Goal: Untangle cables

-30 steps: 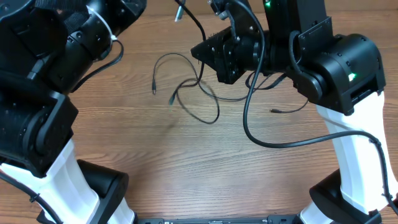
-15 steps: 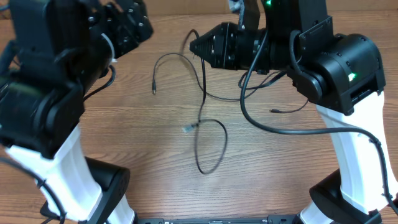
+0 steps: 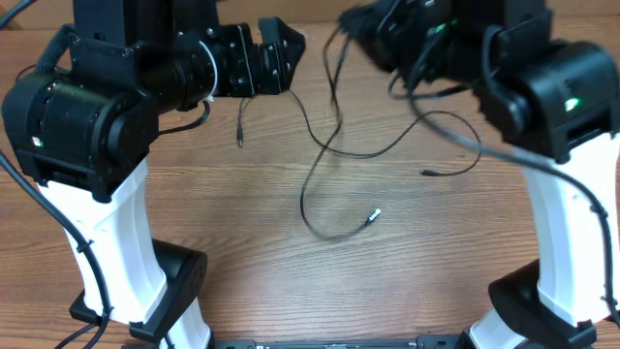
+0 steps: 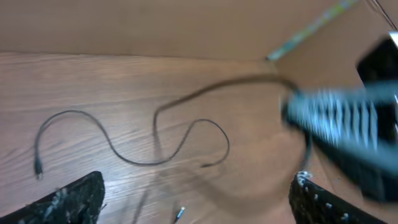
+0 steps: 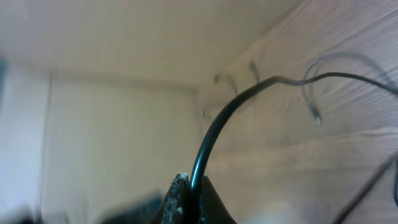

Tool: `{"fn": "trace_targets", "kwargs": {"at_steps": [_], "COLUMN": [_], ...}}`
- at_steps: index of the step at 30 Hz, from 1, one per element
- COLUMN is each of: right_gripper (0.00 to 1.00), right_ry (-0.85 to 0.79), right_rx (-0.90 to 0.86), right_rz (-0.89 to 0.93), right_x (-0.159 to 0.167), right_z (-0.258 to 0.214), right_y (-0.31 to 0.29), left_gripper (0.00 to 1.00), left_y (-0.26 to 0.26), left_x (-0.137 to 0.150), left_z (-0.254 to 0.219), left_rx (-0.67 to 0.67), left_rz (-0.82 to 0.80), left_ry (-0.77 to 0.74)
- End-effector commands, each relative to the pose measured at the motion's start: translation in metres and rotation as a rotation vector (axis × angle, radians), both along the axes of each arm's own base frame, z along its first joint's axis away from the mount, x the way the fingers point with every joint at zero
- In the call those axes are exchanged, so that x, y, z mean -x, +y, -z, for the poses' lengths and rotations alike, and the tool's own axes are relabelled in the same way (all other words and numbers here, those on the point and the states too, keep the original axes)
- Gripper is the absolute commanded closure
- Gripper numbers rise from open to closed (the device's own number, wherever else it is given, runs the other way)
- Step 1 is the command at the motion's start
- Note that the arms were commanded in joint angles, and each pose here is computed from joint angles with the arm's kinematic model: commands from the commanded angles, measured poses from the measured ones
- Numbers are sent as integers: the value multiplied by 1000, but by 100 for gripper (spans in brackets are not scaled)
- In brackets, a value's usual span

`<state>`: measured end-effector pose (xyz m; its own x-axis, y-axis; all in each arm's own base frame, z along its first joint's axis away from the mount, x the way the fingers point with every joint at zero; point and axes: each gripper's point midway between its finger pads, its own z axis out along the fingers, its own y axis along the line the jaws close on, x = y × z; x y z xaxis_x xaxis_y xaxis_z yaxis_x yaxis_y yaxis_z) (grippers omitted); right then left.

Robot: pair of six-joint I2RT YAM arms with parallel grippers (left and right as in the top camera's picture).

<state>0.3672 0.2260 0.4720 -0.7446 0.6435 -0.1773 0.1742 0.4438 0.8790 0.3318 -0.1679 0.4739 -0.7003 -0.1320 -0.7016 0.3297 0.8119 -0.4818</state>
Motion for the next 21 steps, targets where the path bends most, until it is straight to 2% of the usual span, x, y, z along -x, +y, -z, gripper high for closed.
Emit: {"fn": "trace_targets", "kwargs": {"at_steps": [1,7,14,18,21], "right_gripper": [96,94,95,96,96], "right_ry": [72,250,300,352,368], "right_rx": [-98,-303,-410,-458,-471], "right_rz": [200,180,165,156,103], "right_x": [-20,-10,-7,-3,3], "right_z": [-3,-7,-19,-20,-24], "right_y": [-31,-21,-12,-8,-1], "left_gripper": [11,11,15,24,23], "left_y": [-12,-27,-40,-45,-47], "left_x": [13,25,18,10,4], "left_z": [-7,-10,-3,3,7], "left_rx": [-37,-100,-140,-149,-151], "left_rz": [174,386,472,492,490], "left_ry": [-89,-220,-268,-271,-268]}}
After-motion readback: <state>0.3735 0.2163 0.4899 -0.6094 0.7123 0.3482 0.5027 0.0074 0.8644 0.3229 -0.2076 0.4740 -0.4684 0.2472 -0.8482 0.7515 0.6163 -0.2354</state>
